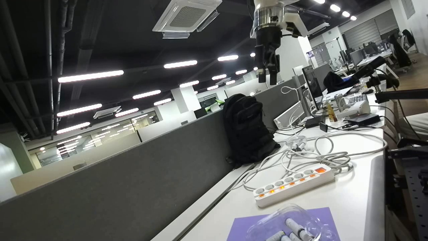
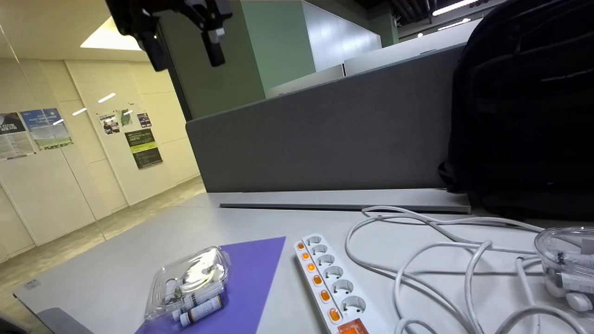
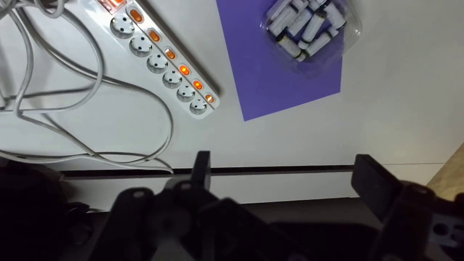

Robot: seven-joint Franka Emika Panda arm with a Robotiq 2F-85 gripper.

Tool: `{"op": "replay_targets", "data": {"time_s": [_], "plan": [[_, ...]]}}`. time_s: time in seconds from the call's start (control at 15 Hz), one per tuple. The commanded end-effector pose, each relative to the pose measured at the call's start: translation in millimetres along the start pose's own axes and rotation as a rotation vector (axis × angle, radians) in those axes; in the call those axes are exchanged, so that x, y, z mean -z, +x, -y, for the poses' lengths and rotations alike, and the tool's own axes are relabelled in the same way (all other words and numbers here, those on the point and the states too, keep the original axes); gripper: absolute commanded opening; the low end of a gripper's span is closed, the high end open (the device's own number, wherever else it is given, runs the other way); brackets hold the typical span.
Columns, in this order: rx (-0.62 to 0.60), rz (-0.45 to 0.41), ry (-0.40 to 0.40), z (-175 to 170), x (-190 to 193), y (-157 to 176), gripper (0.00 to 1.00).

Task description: Turn off the second switch from the left

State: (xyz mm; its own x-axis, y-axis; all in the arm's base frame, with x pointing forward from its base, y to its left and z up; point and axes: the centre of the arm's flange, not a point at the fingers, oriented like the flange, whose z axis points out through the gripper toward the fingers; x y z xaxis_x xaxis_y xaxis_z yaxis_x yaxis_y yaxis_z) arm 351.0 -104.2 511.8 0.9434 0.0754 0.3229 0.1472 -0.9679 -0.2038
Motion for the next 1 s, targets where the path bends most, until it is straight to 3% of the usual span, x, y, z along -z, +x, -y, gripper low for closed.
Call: {"op": "replay_targets", "data": {"time_s": [0.0,0.33,0.4,0.47,0.93], "plan": [[-0.011,0.017,-0.077,-1,-50,23,1.0],[0.035,0.118,-0.185,5,-121,43,1.0],[0.04,0.136,-0.199,4,-134,46,0.75],[0.04,0.159,-0.214,2,-148,51,0.74],[-0.02,0.307,-0.222,-34,-217,71,0.25]]}}
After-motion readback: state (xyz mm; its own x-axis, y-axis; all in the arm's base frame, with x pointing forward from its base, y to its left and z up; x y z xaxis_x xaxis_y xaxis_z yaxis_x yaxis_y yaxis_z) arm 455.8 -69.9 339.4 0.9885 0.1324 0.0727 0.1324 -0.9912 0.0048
